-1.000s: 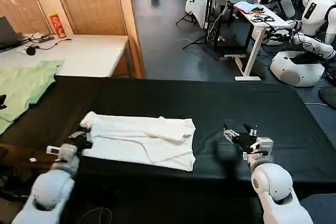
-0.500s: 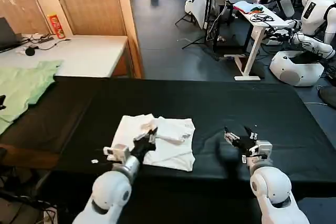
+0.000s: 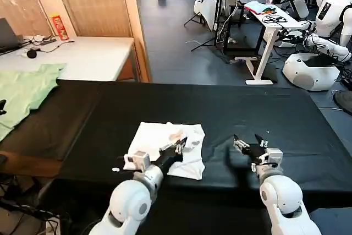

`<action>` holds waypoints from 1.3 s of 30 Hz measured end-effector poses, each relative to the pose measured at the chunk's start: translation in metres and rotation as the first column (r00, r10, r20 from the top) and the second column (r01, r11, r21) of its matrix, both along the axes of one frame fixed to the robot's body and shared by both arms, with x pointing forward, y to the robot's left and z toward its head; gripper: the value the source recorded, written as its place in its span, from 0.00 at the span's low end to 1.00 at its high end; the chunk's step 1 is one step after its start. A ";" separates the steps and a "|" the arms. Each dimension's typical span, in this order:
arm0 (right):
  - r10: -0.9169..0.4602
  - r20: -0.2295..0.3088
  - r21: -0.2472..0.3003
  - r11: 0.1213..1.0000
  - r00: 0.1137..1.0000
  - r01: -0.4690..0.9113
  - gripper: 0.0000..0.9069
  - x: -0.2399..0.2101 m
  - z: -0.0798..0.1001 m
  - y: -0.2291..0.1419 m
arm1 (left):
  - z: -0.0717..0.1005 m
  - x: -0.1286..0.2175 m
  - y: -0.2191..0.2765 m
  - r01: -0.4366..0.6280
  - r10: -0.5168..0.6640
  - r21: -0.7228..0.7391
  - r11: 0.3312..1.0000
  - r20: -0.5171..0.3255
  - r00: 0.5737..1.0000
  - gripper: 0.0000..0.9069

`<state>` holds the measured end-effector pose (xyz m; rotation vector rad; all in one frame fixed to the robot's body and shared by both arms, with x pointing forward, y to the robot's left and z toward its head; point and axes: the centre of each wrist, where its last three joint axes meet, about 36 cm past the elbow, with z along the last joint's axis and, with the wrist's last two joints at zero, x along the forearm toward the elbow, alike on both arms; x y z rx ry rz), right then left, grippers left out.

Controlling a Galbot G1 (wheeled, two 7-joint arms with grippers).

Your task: Fold and organize the clothes.

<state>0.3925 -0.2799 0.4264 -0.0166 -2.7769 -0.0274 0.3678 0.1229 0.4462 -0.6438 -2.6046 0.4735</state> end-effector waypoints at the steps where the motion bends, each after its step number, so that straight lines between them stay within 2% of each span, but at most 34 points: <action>1: 0.000 0.001 -0.001 1.000 1.000 0.000 0.97 0.000 0.000 0.000 | -0.001 0.000 -0.002 -0.001 0.001 0.001 1.000 0.001 1.000 0.00; 5: 0.011 0.005 0.000 1.000 1.000 -0.011 0.97 -0.002 0.002 0.000 | -0.005 0.004 -0.009 -0.010 0.010 0.007 1.000 0.014 1.000 0.00; 6: 0.015 0.007 0.001 1.000 1.000 -0.015 0.97 -0.002 0.002 0.000 | -0.007 0.005 -0.010 -0.015 0.015 0.013 1.000 0.016 1.000 0.80; 7: 0.022 0.012 0.002 1.000 1.000 -0.022 0.97 -0.003 0.002 0.000 | -0.009 0.006 -0.012 -0.019 0.019 0.021 1.000 0.018 1.000 0.97; 13: 0.045 0.037 -0.006 0.999 0.998 -0.045 0.97 -0.002 0.005 -0.005 | -0.027 0.004 -0.022 -0.022 0.022 0.049 0.999 0.008 1.000 0.97; 16: 0.055 0.046 -0.010 0.998 0.997 -0.055 0.97 0.001 0.006 -0.006 | -0.030 0.002 -0.029 -0.011 0.011 0.022 1.000 -0.012 1.000 0.97; 19: 0.080 0.055 -0.006 0.997 0.995 -0.080 0.97 0.004 0.005 -0.003 | -0.025 0.001 -0.036 -0.013 0.011 -0.033 0.999 -0.050 0.999 0.97; 22: 0.126 0.068 -0.003 0.992 0.990 -0.126 0.97 0.008 0.005 0.001 | -0.011 0.002 -0.039 -0.014 0.005 -0.133 0.991 -0.071 0.997 0.97; 24: 0.176 0.082 0.005 0.984 0.981 -0.177 0.97 0.011 0.005 0.005 | -0.001 0.004 -0.035 -0.020 0.015 -0.155 0.988 -0.035 0.999 0.97; 26: 0.224 0.095 0.028 0.973 0.970 -0.228 0.97 0.014 0.006 0.010 | 0.010 0.004 -0.026 -0.023 0.028 -0.151 0.988 0.036 0.999 0.97; 30: 0.343 0.116 0.057 0.935 0.932 -0.351 0.97 0.020 0.013 0.028 | 0.026 0.009 0.003 -0.069 0.076 -0.044 0.997 0.190 0.979 0.97; 35: 0.459 0.095 0.026 0.886 0.883 -0.463 0.97 0.033 0.019 0.058 | 0.025 0.016 0.050 -0.171 0.132 0.124 0.977 0.278 0.952 0.97; 39: 0.528 0.027 -0.044 0.849 0.849 -0.527 0.97 0.045 0.019 0.085 | 0.019 0.017 0.074 -0.233 0.163 0.214 0.949 0.302 0.939 0.97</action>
